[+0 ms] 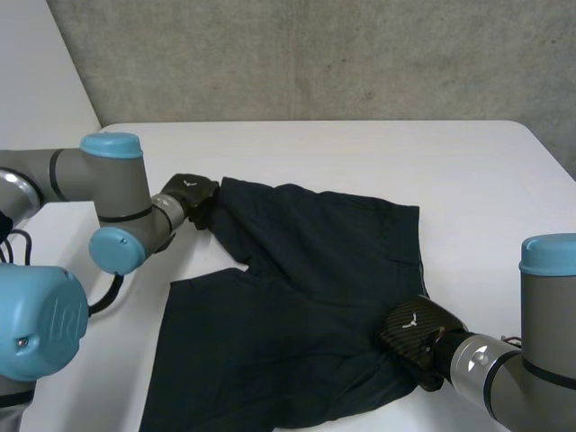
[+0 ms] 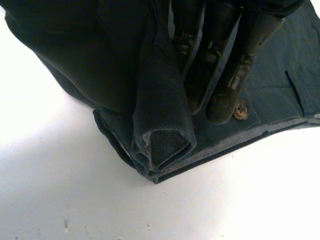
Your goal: Fold the shorts.
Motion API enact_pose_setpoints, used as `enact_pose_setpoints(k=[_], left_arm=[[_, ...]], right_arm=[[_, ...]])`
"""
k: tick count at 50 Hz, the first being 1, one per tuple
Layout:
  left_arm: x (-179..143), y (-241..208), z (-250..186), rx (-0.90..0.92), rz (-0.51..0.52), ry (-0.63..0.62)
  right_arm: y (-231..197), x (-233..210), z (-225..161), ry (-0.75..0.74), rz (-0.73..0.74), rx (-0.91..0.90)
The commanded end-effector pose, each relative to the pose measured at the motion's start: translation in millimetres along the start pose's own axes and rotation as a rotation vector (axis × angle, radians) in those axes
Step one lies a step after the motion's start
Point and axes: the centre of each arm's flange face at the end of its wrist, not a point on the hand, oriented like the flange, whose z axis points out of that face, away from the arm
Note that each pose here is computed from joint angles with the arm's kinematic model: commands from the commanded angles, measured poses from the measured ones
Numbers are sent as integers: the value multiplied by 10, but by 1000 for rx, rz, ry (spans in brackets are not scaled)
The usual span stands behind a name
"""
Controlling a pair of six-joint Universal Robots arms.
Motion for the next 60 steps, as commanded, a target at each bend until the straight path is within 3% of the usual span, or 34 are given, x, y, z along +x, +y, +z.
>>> enact_pose_setpoints(k=[1,16,26,51,60], left_arm=[[-115,-131,-77,17,0,-28],[-487,322,-193,-164,-25,-139],[-562,315,-244,-172,-46,-154],[-190,94,-375,-131,-3,-77],[-200,77,-340,-122,7,-90]], right_arm=[[0,-5,-1,-1,-1,0],[6,-15,-3,-3,-1,-3],[9,-23,-6,-5,-1,-5],[16,-26,-7,-8,1,-7],[20,-31,-9,-10,1,-9]])
